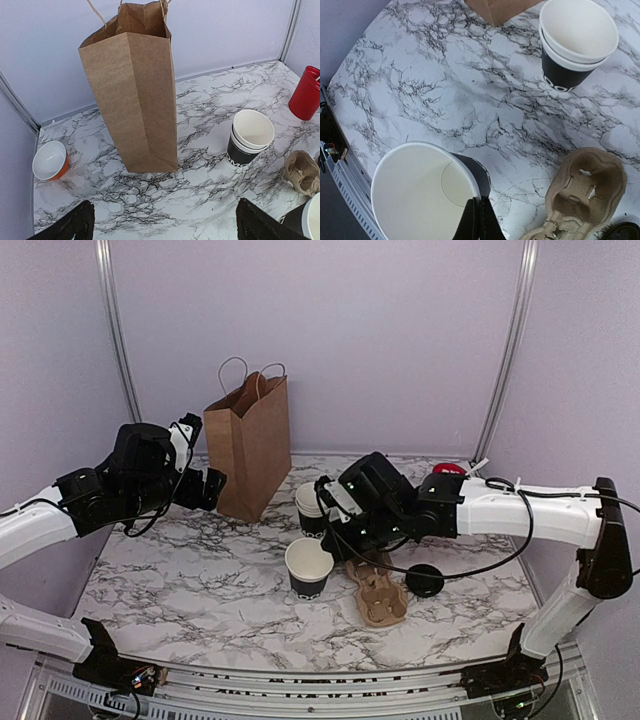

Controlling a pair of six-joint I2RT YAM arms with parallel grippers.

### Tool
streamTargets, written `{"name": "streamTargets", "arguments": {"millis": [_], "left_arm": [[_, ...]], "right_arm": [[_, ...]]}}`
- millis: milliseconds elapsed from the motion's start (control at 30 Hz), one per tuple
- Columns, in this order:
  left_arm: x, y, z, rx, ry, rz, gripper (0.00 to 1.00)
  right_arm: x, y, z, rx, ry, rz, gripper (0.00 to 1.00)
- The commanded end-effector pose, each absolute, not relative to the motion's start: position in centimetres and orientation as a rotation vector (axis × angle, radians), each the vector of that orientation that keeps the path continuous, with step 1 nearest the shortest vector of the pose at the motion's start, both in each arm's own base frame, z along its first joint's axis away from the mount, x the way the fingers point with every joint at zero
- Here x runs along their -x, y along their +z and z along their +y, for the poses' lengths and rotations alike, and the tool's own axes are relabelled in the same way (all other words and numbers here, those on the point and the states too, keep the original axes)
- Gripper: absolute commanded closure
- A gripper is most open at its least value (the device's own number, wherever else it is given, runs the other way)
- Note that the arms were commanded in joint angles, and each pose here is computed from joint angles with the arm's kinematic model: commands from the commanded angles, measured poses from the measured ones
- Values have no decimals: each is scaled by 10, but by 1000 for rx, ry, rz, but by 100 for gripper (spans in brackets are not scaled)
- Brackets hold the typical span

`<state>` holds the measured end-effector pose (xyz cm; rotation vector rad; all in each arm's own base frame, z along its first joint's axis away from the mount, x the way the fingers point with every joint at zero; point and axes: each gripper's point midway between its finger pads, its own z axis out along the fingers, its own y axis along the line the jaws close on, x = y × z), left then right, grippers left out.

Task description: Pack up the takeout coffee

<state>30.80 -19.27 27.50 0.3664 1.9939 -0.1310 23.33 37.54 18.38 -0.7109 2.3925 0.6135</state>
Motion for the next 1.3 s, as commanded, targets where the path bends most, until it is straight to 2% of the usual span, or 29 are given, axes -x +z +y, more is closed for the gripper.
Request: {"name": "streamTargets", "arguments": {"millis": [0,200,600,900,1267], "left_arm": [[-308,278,-190,-356,-132,1982,1],[-308,279,-190,-355,-133,1980,1],[-309,276,-192,-365,-135,1988,1],[-308,275,-194,-373,-147,1991,1],[-308,276,-197,-363,-174,1998,1]], "right_arm": [[-231,181,395,665,758,2369,100],[-230,147,397,673,712,2447,100],[-232,135,391,663,655,2476,99],[-234,132,384,642,610,2490,90],[-242,164,358,555,510,2436,64]]}}
